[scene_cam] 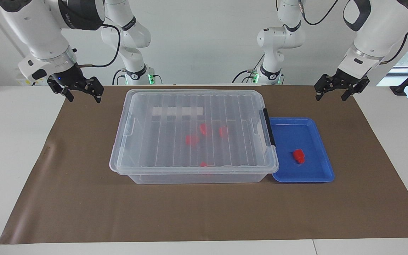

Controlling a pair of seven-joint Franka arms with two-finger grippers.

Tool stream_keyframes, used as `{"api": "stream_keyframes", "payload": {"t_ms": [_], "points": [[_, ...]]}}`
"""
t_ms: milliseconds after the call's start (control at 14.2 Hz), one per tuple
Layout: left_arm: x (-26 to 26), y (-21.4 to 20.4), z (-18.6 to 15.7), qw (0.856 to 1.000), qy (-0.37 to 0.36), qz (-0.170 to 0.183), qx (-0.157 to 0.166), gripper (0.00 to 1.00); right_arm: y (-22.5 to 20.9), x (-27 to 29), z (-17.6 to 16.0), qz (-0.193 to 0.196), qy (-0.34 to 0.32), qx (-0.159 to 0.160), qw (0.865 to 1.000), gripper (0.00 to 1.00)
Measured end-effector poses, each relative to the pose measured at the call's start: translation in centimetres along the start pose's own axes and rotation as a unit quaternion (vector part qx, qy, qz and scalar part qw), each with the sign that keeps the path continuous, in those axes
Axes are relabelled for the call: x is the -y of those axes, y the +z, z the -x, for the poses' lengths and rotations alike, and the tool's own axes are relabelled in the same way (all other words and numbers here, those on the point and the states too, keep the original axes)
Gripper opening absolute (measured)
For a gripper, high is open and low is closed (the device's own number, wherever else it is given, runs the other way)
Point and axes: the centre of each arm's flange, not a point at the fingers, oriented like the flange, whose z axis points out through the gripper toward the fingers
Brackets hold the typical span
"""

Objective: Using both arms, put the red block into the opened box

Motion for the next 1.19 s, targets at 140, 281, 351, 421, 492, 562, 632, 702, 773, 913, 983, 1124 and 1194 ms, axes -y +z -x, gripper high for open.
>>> {"api": "stream_keyframes", "payload": {"t_ms": [140, 281, 351, 421, 492, 562, 632, 702, 773, 913, 983, 1124, 1194], "points": [[0.0, 0.0, 0.0, 1.000, 0.000, 0.000, 0.000, 1.00, 1.4, 1.9, -0.6, -0.004, 0.014, -0.015, 1.000, 1.00], [0.0, 0.0, 0.0, 1.000, 0.000, 0.000, 0.000, 1.00, 3.5, 4.3, -1.0, -0.007, 0.027, -0.025, 0.999, 1.00], [0.0, 0.0, 0.0, 1.000, 0.000, 0.000, 0.000, 1.00, 4.5, 5.1, -1.2, -0.008, 0.031, -0.027, 0.999, 1.00], [0.0, 0.0, 0.0, 1.000, 0.000, 0.000, 0.000, 1.00, 5.5, 5.5, -1.4, -0.009, 0.032, -0.028, 0.999, 1.00], [0.0, 0.0, 0.0, 1.000, 0.000, 0.000, 0.000, 1.00, 6.6, 5.6, -1.5, -0.009, 0.033, -0.029, 0.999, 1.00], [0.0, 0.0, 0.0, 1.000, 0.000, 0.000, 0.000, 1.00, 7.6, 5.7, -1.7, -0.010, 0.036, -0.029, 0.999, 1.00], [0.0, 0.0, 0.0, 1.000, 0.000, 0.000, 0.000, 1.00, 8.5, 5.9, -1.8, -0.011, 0.039, -0.029, 0.999, 1.00], [0.0, 0.0, 0.0, 1.000, 0.000, 0.000, 0.000, 1.00, 9.2, 6.2, -1.8, -0.011, 0.039, -0.028, 0.999, 1.00], [0.0, 0.0, 0.0, 1.000, 0.000, 0.000, 0.000, 1.00, 9.8, 6.4, -1.7, -0.010, 0.039, -0.025, 0.999, 1.00], [0.0, 0.0, 0.0, 1.000, 0.000, 0.000, 0.000, 1.00, 10.7, 6.4, -1.6, -0.009, 0.039, -0.020, 0.999, 1.00], [0.0, 0.0, 0.0, 1.000, 0.000, 0.000, 0.000, 1.00, 11.3, 6.3, -1.5, -0.009, 0.040, -0.018, 0.999, 1.00], [0.1, 0.0, 0.0, 1.000, 0.000, 0.000, 0.000, 1.00, 12.5, 5.7, -1.4, -0.008, 0.042, -0.012, 0.999, 1.00], [0.2, 0.0, 0.0, 1.000, -0.002, 0.000, 0.001, 1.00, 13.0, 5.4, -1.4, -0.007, 0.040, -0.009, 0.999, 1.00]]}}
